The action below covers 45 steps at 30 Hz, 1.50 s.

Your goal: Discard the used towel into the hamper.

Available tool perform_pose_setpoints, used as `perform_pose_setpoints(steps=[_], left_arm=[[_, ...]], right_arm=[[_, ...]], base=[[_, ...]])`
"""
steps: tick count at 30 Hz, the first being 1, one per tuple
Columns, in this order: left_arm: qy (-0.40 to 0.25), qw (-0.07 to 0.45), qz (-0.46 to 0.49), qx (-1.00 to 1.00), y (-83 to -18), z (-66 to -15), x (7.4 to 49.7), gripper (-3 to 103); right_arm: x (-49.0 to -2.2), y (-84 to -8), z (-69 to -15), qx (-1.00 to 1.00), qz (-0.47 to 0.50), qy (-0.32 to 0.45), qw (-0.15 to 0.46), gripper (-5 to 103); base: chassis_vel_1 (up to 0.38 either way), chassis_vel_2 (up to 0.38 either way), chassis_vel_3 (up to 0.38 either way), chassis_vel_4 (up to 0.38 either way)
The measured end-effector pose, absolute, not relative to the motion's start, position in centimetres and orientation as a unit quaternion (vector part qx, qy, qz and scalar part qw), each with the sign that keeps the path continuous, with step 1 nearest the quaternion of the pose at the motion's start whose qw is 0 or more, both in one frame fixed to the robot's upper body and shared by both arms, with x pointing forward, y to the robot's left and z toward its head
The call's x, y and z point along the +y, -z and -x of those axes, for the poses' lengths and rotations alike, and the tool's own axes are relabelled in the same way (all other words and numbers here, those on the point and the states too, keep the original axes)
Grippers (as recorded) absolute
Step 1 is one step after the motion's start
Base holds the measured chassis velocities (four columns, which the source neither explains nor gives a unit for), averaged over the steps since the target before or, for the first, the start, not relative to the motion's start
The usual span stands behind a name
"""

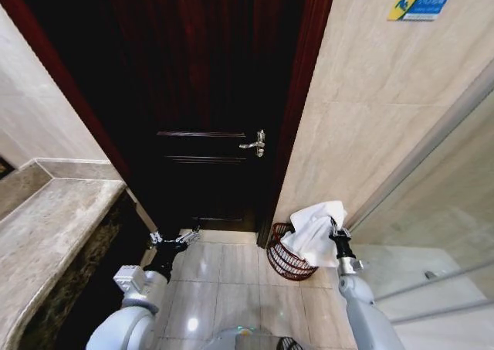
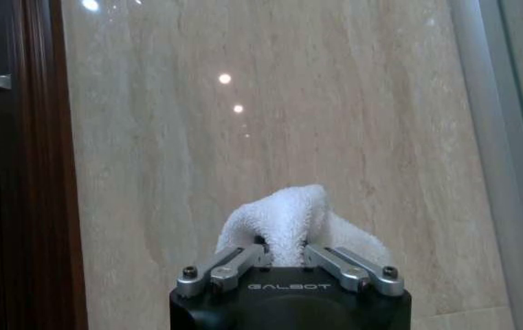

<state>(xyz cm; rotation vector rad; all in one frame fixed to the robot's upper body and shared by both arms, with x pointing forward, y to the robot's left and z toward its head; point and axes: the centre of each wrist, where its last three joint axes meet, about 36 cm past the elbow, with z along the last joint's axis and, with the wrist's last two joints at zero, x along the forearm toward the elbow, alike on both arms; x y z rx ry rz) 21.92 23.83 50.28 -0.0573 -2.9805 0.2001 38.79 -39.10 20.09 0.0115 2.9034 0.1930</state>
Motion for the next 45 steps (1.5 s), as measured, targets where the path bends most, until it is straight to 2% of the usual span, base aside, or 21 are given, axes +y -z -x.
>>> perform_pose_setpoints(steps=[16, 29, 45], left_arm=[[-0.067, 0.077, 0.019, -0.995, -50.3, -21.9, 23.8, 100], [-0.067, 0.077, 0.019, -0.995, -50.3, -21.9, 23.8, 100], [-0.067, 0.077, 0.019, -0.995, -50.3, -21.9, 23.8, 100]], right_arm=[[-39.6, -19.7, -37.8, 0.993, -0.005, -0.052, 0.104, 6], [-38.7, -18.5, -36.3, 0.995, -0.003, -0.046, 0.094, 6], [-38.7, -18.5, -36.2, 0.995, -0.004, -0.046, 0.094, 6]], base=[[-0.012, 0.009, 0.010, -0.014], [-0.115, 0.125, 0.120, -0.111], [0.007, -0.009, -0.019, 0.006]])
